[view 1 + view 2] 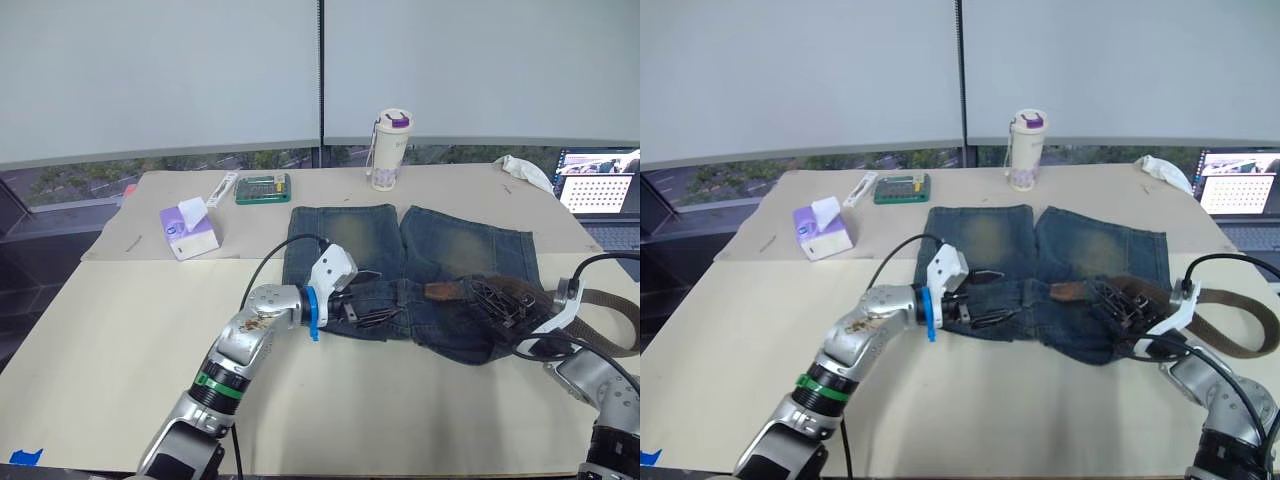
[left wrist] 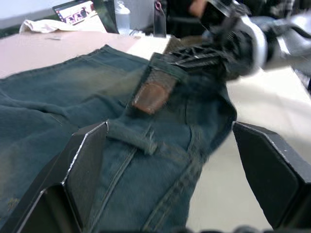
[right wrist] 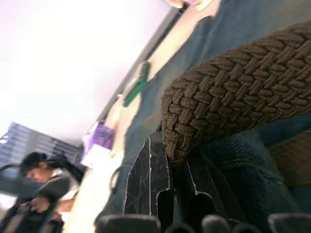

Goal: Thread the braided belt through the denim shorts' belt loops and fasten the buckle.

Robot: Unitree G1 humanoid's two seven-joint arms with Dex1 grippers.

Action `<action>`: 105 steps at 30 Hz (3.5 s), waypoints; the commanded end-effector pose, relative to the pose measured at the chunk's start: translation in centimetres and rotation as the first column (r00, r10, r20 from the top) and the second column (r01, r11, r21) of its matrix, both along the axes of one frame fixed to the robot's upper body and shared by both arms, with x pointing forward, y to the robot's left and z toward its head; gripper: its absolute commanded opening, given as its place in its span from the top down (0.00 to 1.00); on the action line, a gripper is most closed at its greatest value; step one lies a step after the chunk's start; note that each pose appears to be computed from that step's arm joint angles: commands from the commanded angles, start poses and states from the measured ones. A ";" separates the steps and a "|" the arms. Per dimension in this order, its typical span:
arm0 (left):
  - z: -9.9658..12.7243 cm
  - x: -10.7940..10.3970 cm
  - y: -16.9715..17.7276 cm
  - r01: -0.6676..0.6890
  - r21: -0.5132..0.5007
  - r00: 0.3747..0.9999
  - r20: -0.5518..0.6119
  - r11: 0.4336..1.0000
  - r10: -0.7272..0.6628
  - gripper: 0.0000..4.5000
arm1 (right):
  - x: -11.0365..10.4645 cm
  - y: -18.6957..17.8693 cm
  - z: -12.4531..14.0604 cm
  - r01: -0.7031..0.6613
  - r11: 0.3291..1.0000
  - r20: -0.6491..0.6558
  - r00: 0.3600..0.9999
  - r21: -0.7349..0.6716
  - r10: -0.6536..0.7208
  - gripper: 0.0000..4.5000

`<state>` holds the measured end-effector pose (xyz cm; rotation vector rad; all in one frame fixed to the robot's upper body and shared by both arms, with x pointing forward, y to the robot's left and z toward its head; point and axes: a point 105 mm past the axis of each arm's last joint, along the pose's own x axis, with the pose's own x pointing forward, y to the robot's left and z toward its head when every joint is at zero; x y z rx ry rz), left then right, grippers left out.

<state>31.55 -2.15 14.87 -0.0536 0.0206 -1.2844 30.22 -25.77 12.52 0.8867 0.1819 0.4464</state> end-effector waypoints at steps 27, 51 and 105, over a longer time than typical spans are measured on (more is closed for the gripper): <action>2.9 -0.6 -9.4 0.073 -0.370 0.849 -0.464 0.926 -0.253 0.04 | -1.3 1.5 2.6 -0.083 0.993 0.124 0.990 0.089 0.072 1.00; 2.0 -1.6 -9.3 0.104 -0.342 0.845 -0.465 0.934 -0.265 1.00 | -1.9 2.3 2.1 -0.126 0.992 0.130 0.983 -0.019 0.128 0.82; -2.9 -0.3 -4.2 -0.010 -0.060 0.797 -0.604 0.998 -0.029 1.00 | -2.5 2.3 -0.5 0.192 0.823 0.217 0.972 -0.535 -0.085 0.01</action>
